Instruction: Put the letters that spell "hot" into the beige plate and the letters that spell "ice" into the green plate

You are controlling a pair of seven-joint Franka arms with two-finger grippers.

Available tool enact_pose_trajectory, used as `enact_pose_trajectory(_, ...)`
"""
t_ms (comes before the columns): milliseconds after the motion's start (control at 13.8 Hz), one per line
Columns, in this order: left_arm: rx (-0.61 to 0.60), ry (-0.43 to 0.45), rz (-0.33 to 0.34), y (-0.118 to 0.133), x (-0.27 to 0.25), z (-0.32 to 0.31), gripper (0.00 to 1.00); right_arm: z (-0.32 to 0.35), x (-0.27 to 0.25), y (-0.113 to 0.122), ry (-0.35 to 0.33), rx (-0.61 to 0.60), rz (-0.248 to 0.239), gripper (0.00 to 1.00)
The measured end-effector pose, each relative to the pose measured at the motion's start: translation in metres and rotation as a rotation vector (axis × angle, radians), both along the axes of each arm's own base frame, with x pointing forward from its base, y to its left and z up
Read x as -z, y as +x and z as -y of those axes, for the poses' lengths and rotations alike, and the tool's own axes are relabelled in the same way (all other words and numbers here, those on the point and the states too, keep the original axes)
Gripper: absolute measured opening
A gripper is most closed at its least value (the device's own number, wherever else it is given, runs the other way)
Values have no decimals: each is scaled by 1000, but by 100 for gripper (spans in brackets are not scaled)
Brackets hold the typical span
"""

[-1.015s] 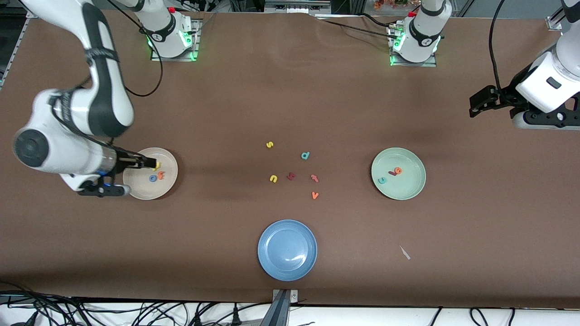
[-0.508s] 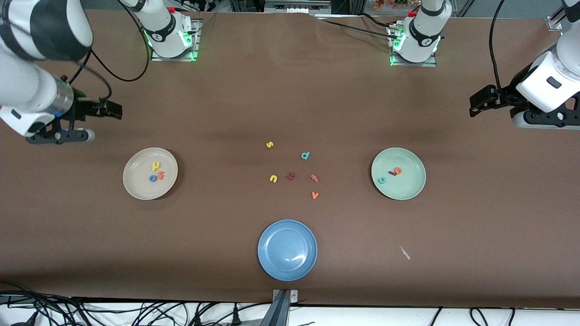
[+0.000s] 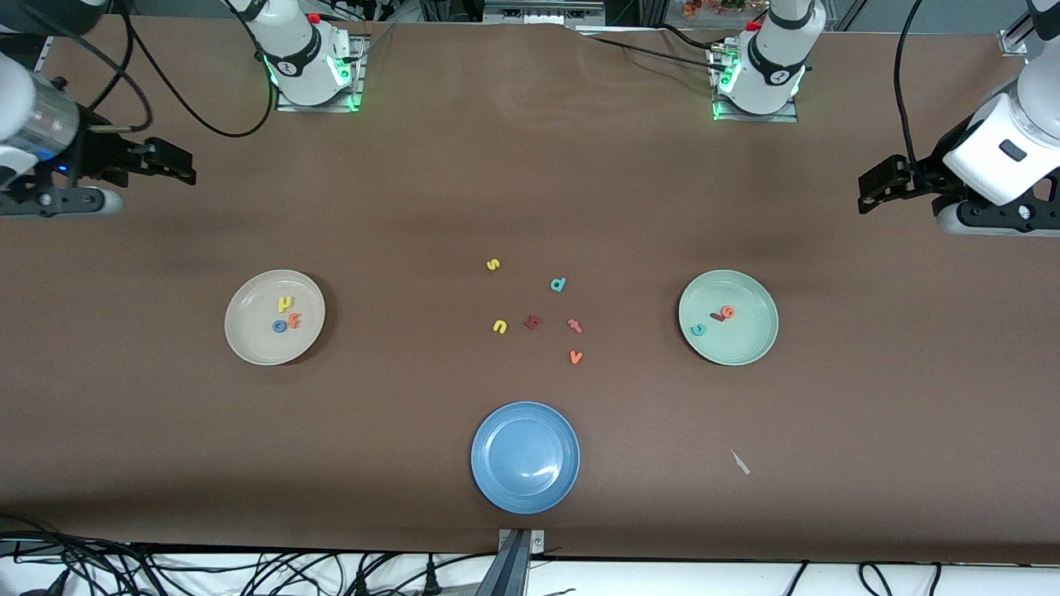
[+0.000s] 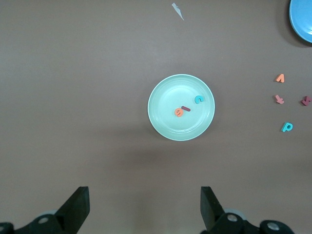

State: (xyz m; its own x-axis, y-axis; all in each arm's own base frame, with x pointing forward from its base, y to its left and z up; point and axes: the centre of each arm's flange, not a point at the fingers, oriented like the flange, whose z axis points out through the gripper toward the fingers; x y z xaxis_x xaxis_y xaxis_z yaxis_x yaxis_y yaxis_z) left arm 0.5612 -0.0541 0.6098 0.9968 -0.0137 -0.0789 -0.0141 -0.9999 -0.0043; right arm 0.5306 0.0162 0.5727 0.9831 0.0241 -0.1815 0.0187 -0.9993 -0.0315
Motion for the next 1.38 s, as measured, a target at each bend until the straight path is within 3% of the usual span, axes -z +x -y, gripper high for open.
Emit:
enact_pose_trajectory(363,0,0,0,0,0,0,100,-10,-5,2,11,-13,37,100)
enact_pose_trajectory(1378,3,0,0,-1,-1,1,100,-16,-7,2,-16,-33,49,100)
